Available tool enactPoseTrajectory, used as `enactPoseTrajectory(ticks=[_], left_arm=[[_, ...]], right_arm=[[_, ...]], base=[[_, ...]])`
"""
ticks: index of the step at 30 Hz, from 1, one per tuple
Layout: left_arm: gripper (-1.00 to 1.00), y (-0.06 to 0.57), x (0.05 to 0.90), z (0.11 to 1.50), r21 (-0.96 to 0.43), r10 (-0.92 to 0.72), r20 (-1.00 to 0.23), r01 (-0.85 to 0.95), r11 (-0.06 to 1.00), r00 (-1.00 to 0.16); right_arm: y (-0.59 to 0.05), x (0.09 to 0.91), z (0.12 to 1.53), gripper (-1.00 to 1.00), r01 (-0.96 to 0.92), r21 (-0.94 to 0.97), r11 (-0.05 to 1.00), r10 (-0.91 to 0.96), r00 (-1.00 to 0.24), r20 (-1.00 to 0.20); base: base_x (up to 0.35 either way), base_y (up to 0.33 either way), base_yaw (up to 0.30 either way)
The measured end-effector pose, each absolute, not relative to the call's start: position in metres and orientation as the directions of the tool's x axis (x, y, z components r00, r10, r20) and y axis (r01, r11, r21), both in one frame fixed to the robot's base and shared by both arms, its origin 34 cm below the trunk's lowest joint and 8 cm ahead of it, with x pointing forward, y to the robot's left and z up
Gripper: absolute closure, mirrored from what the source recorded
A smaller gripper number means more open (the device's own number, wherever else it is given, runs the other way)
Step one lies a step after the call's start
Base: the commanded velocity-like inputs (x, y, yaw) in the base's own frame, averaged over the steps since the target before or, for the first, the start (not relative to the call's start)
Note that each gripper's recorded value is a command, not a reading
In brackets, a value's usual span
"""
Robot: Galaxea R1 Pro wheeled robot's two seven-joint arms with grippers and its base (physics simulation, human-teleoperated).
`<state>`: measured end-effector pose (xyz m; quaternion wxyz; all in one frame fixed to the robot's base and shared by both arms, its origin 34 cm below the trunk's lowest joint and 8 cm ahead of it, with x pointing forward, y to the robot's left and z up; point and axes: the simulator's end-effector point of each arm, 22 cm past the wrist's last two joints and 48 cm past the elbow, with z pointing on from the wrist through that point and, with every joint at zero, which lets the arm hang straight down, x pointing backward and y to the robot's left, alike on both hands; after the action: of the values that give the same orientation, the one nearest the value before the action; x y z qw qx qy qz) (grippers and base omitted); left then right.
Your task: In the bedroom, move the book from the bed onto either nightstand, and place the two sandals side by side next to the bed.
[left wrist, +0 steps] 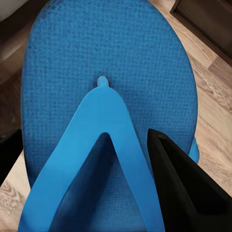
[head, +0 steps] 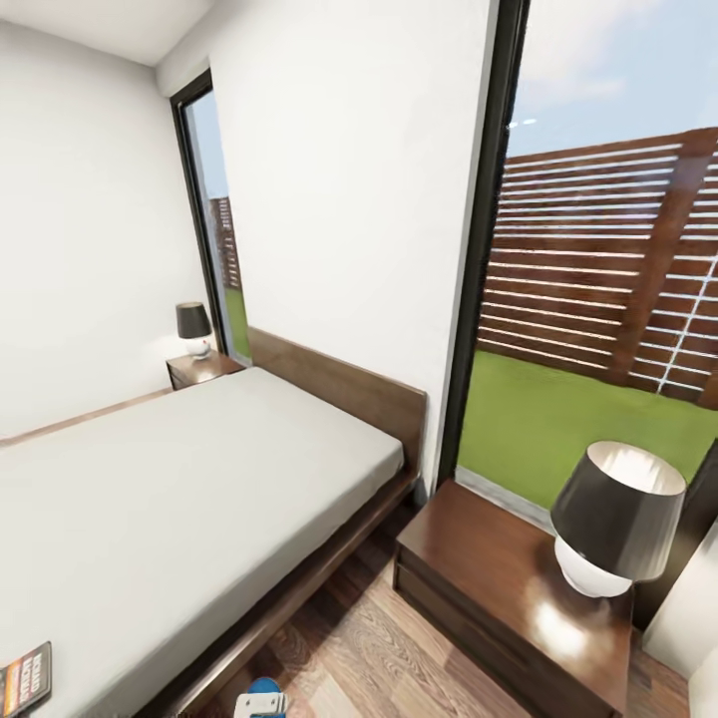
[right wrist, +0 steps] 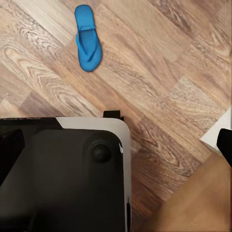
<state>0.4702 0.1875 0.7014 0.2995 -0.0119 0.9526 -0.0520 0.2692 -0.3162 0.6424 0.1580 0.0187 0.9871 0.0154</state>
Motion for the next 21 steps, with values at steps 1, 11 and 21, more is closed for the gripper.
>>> enactPoseTrajectory(ticks=[1, 11, 21], left_arm=[[1.0, 0.1875, 0.4702, 0.7014, -0.106, -0.054, -0.569, 0.009, 0.994, -0.82], [1.0, 0.1874, 0.4702, 0.7014, -0.106, -0.054, -0.569, 0.009, 0.994, -0.82], [1.0, 0.1875, 0.4702, 0.7015, -0.106, -0.054, -0.569, 0.009, 0.994, -0.82]], right_arm=[[-0.3162, 0.2692, 0.6423, -1.0, 0.032, 0.036, 0.999, 0.042, -0.949, -0.311], [-0.3162, 0.2691, 0.6423, -1.0, 0.032, 0.036, 0.999, 0.042, -0.949, -0.311], [-0.3162, 0.2691, 0.6423, -1.0, 0.032, 0.036, 0.999, 0.042, -0.949, -0.311]], base=[[0.0, -0.083, 0.205], [0.0, -0.022, 0.054], [0.0, -0.001, 0.141]])
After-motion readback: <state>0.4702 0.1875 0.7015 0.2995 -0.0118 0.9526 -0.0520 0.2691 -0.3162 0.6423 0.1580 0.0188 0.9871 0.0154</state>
